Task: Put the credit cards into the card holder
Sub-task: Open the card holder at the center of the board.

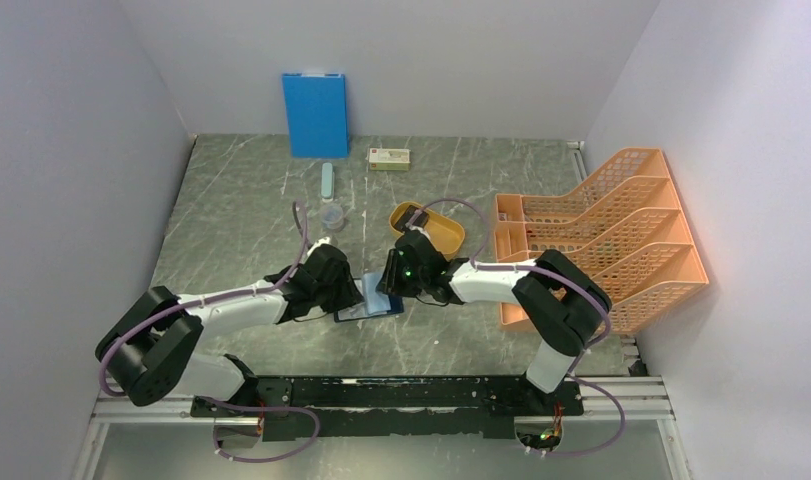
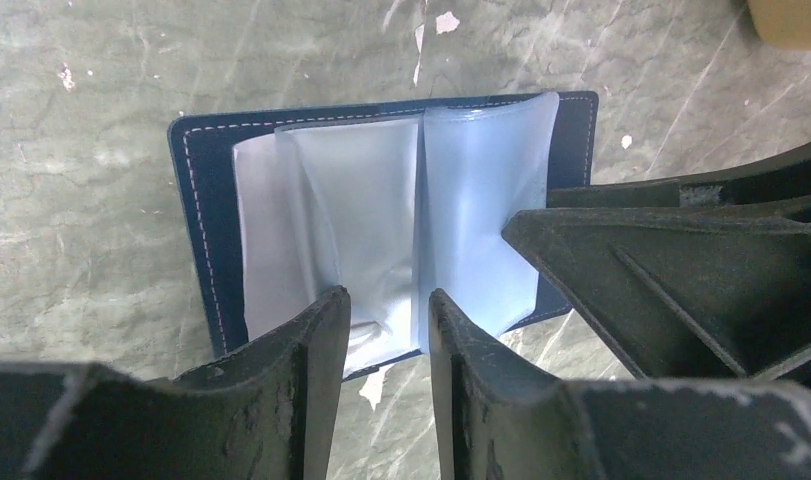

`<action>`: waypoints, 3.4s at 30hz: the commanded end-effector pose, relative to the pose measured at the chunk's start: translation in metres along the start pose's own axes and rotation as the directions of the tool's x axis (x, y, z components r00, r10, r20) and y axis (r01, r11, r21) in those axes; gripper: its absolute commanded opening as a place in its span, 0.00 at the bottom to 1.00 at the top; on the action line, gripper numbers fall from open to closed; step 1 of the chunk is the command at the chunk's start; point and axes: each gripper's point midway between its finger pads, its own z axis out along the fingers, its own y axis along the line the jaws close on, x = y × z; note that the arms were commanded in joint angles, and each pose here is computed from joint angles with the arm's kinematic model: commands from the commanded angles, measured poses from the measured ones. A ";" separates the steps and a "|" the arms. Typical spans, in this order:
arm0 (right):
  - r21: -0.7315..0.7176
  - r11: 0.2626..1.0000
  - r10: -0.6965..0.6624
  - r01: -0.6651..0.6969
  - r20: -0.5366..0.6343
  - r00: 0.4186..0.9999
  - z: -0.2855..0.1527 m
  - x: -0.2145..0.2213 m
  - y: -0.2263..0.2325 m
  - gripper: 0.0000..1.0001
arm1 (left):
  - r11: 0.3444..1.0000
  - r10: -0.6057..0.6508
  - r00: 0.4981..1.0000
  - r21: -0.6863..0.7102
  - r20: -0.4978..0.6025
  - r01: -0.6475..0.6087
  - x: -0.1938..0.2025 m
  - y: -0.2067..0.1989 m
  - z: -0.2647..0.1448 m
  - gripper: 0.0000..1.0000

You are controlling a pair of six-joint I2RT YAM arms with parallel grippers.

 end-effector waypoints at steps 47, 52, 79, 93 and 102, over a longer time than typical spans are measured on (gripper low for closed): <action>0.115 0.993 0.014 -0.003 -0.096 0.995 -0.011 0.030 -0.033 0.34 | 0.981 0.093 0.994 -0.165 -0.063 -0.102 0.008 0.029 0.023 0.05; 0.112 0.993 0.026 -0.019 -0.060 0.998 -0.022 0.021 -0.032 0.34 | 0.980 0.090 0.994 -0.173 -0.066 -0.100 0.011 0.035 0.023 0.05; -0.101 0.995 -0.008 0.019 0.116 0.993 -0.038 -0.040 0.028 0.24 | 0.989 0.075 0.992 -0.123 -0.099 -0.087 0.029 0.042 0.024 0.05; -0.029 0.999 0.034 -0.033 0.041 0.999 -0.004 -0.037 0.006 0.11 | 0.988 0.072 0.991 -0.126 -0.108 -0.086 0.032 0.046 0.026 0.05; 0.017 0.999 0.039 -0.039 0.012 0.999 0.008 -0.031 -0.007 0.10 | 0.988 0.073 0.991 -0.128 -0.111 -0.087 0.033 0.047 0.026 0.05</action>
